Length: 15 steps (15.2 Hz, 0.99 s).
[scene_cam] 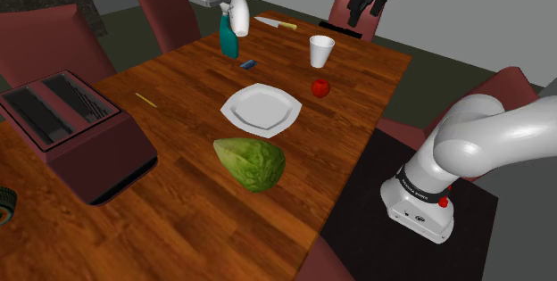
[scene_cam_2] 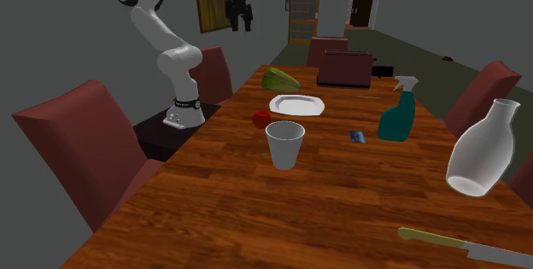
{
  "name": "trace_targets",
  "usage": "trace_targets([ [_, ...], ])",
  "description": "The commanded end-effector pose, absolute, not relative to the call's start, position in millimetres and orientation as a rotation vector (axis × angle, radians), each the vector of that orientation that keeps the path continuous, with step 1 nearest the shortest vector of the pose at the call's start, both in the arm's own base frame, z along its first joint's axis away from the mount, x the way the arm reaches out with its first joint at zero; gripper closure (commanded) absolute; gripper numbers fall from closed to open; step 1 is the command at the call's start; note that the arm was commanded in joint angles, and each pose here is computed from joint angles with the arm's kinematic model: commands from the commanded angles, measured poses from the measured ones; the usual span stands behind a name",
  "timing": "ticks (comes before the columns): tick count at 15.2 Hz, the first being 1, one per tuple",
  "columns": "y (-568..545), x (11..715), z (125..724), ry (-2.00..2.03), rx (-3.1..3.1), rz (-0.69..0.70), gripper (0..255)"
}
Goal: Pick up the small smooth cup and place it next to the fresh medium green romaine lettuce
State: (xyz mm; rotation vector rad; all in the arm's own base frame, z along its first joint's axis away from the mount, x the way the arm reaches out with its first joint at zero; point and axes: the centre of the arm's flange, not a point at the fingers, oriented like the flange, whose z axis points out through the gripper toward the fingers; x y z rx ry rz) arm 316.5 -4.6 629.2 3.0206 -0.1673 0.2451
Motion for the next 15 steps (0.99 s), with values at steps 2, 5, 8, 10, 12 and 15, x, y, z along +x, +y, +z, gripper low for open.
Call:
trace_targets([
  [2, -11.5, 325.2, 622.0, -0.161, 3.018, 0.24, 0],
  [5, -32.1, 351.4, 600.3, -0.142, 3.01, 0.226, 0],
  [8, -52.6, 377.5, 578.6, -0.124, 3.001, 0.212, 0],
  [10, -66.2, 394.9, 564.1, -0.111, 2.996, 0.203, 0],
  [12, -79.9, 412.4, 549.6, -0.099, 2.99, 0.194, 0],
  [15, -100.3, 438.5, 527.8, -0.08, 2.981, 0.18, 0],
])
